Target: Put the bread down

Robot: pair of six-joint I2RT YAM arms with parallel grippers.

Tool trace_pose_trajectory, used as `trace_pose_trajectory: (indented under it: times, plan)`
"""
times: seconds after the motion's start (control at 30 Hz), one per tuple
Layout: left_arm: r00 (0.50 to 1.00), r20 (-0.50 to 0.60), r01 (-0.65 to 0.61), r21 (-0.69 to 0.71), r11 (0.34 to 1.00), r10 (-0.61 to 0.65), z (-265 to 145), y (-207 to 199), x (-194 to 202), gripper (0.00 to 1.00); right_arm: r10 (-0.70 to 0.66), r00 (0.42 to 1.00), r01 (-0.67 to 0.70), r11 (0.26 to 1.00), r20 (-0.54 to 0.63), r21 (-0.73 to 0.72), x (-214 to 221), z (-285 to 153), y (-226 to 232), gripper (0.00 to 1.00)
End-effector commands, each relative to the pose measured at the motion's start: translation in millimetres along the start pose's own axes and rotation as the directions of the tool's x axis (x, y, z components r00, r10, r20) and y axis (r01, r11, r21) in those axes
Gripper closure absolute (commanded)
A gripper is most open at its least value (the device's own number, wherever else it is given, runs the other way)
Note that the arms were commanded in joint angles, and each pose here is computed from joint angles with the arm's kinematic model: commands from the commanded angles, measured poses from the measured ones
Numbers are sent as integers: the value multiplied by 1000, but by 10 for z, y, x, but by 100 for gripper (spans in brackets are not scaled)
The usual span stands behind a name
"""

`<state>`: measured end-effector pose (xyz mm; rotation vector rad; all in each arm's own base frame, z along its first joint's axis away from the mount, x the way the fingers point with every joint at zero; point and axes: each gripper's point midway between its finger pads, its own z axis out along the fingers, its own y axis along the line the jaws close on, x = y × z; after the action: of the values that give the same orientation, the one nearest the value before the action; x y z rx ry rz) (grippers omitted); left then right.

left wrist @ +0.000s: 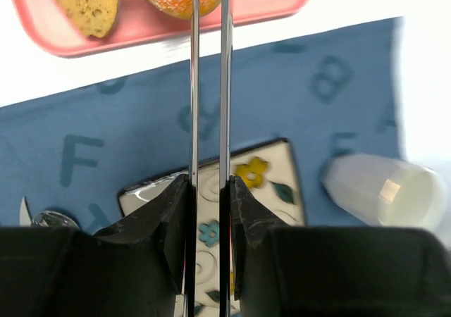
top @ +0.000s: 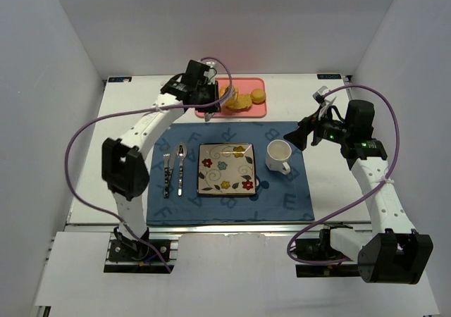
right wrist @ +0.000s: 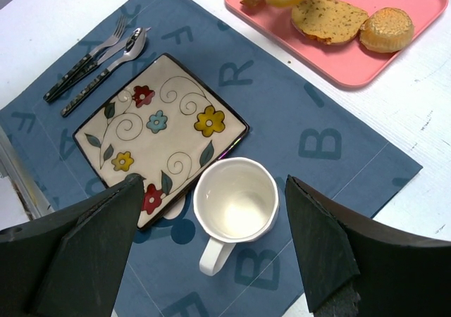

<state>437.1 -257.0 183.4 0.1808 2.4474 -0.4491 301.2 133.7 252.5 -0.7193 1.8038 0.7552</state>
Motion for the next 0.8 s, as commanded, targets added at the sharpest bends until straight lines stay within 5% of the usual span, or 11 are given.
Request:
trace_pose_trajectory:
  times: [0.0,0.27,0.4,0.53,0.63,0.77]
  plan:
    - [984,178,-27,174,984,-4,-753,-341,-375,95,-28,999,29,999,36,-17,-106,-36,57,14]
    - [1000,23,-6,293,956,-1,-1092,-274,677,98,-28,999,29,999,36,-19,-122,-34,49,14]
    - [988,-143,-2,335,942,53,-1294,-207,1412,98,-21,999,22,999,34,-34,-111,-17,61,14]
    - [984,-163,-16,340,940,75,-1464,-164,1675,94,2,1000,0,999,31,-53,-104,8,72,14]
    - [977,-195,-18,326,945,86,-1471,-112,1813,87,10,999,-8,998,32,-61,-108,17,72,14]
    - [972,-209,-37,303,952,104,-1448,-100,1881,52,2,999,0,998,35,-64,-134,11,78,14]
